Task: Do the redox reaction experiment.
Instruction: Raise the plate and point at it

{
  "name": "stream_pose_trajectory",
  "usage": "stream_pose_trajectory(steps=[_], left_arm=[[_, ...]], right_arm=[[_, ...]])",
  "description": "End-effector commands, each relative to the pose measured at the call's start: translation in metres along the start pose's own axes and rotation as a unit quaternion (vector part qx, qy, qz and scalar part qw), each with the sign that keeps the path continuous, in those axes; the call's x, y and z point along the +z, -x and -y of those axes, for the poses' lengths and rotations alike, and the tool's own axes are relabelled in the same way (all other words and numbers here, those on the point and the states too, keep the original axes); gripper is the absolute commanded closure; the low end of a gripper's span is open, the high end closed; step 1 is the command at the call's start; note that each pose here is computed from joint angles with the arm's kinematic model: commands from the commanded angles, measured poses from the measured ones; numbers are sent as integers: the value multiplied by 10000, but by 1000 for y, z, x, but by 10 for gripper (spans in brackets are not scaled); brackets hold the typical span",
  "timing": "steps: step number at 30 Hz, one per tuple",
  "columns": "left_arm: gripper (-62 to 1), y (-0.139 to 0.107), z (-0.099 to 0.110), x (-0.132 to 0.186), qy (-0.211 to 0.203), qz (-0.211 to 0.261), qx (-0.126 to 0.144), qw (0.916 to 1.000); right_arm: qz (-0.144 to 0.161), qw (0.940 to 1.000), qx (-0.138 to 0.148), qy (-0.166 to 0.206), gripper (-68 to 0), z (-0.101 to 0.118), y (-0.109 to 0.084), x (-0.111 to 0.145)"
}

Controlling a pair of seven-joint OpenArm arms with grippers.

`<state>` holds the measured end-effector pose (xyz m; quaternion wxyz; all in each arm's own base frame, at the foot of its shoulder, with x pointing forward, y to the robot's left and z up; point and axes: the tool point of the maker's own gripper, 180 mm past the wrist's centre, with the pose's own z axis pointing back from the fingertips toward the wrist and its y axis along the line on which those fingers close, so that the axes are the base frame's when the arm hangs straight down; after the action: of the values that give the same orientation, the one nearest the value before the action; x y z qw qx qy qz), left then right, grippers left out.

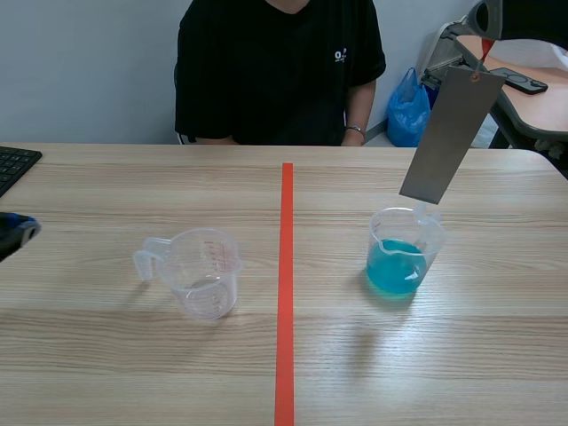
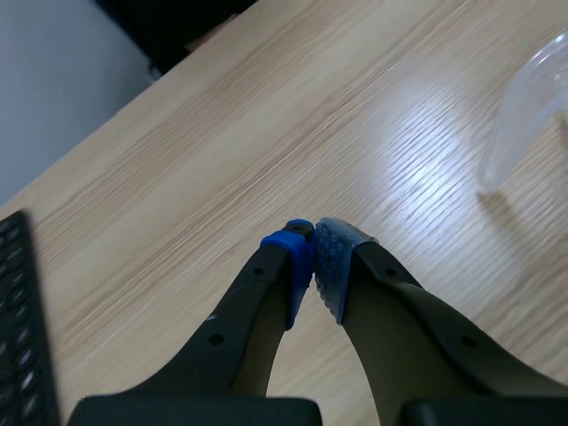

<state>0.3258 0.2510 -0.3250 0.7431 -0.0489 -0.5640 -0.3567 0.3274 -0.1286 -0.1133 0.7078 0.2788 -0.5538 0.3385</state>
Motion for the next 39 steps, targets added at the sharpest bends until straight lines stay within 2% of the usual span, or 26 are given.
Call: stream_pose_trajectory(steps=[1,7,12,19,23,27,32,39], left_arm=[[-40,-13,-6,-10,-25,184,7,9998],[-41,-41,1,-57,263,514,119,9983],[-41,-63,17,-96,567,610,178,9964],[-41,-95,61,-143,1165,778,261,9898],[-41,-115,89,-164,1519,857,217,9844],[-41,-132,113,-179,1785,866,145,9800],[-41,-154,131,-190,1908,1002,413,9756],[-41,-169,151,-203,2079,846,691,9720]], right_arm=[[189,9997,127,29,-15,2,-16,5],[172,9998,127,29,-15,2,-15,5],[172,9998,127,29,-15,2,-15,5],[170,9998,127,29,-15,2,-15,5],[170,9998,128,28,-15,2,-15,5],[170,9998,128,28,-15,2,-15,5],[172,9998,128,28,-15,2,-15,5],[172,9998,128,28,-15,2,-15,5]])
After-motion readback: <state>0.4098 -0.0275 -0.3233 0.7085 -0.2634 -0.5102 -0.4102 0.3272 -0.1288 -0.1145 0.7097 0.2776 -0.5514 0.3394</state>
